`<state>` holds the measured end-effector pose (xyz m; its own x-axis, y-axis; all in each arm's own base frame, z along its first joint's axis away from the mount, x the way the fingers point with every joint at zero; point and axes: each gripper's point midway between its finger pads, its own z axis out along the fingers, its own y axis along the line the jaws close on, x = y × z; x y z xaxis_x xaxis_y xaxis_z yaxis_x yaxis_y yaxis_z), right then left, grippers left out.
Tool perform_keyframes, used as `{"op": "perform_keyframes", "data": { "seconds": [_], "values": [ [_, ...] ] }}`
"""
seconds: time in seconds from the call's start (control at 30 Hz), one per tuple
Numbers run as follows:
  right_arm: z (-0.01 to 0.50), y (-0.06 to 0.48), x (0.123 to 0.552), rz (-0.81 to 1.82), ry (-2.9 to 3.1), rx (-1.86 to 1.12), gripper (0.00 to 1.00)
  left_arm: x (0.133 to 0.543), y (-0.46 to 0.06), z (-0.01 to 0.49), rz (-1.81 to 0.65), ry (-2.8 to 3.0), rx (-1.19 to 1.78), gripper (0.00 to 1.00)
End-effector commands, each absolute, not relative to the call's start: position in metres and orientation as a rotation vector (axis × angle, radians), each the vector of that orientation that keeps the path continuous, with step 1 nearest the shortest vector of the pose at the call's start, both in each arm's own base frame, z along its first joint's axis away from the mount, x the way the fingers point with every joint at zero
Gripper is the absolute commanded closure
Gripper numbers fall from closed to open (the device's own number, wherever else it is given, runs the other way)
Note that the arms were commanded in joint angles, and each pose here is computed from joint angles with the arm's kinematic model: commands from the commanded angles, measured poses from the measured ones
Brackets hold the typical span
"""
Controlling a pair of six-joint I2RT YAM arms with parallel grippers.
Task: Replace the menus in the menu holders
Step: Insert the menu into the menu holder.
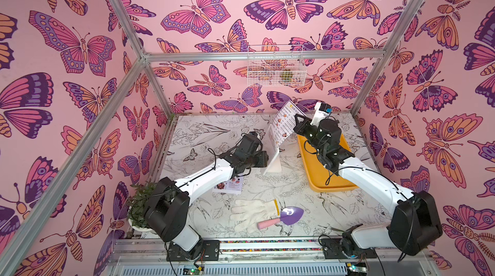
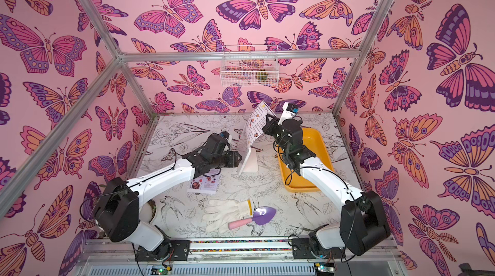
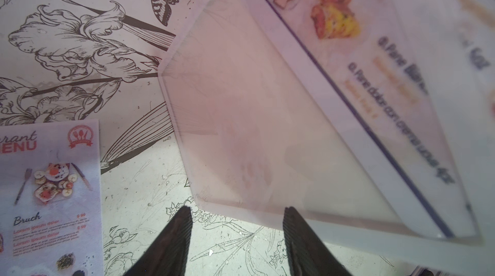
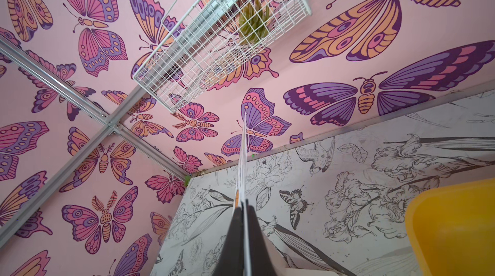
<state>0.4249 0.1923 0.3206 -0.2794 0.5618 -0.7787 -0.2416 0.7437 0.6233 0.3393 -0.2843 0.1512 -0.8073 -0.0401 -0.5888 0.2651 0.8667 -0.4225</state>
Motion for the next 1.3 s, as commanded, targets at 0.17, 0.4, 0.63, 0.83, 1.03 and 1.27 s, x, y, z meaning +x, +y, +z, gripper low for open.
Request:
{"op": "perform_keyframes", "data": {
  "seconds": [0.17, 0.4, 0.63, 0.83, 1.03, 1.27],
  "values": [
    [0.337, 0.194, 0.406, 0.772, 1.593, 0.294, 1.0, 0.33, -0.279, 0.149, -0.636, 2.431, 0.113, 0.42],
    [0.334, 0.202, 0.399, 0.759, 1.585, 0.278, 1.0, 0.331, -0.278, 0.155, -0.639, 2.411, 0.104, 0.43],
    [0.341, 0.204, 0.392, 0.756, 1.563, 0.269, 1.0, 0.331, -0.275, 0.153, -0.63, 2.412, 0.09, 0.43],
    [0.339, 0.21, 0.384, 0.796, 1.548, 0.278, 1.0, 0.332, -0.274, 0.153, -0.624, 2.402, 0.075, 0.43],
    [0.337, 0.219, 0.378, 0.82, 1.557, 0.27, 1.0, 0.332, -0.271, 0.151, -0.614, 2.399, 0.064, 0.43],
    [0.344, 0.224, 0.373, 0.881, 1.522, 0.28, 1.0, 0.332, -0.27, 0.151, -0.615, 2.398, 0.059, 0.43]
  ]
}}
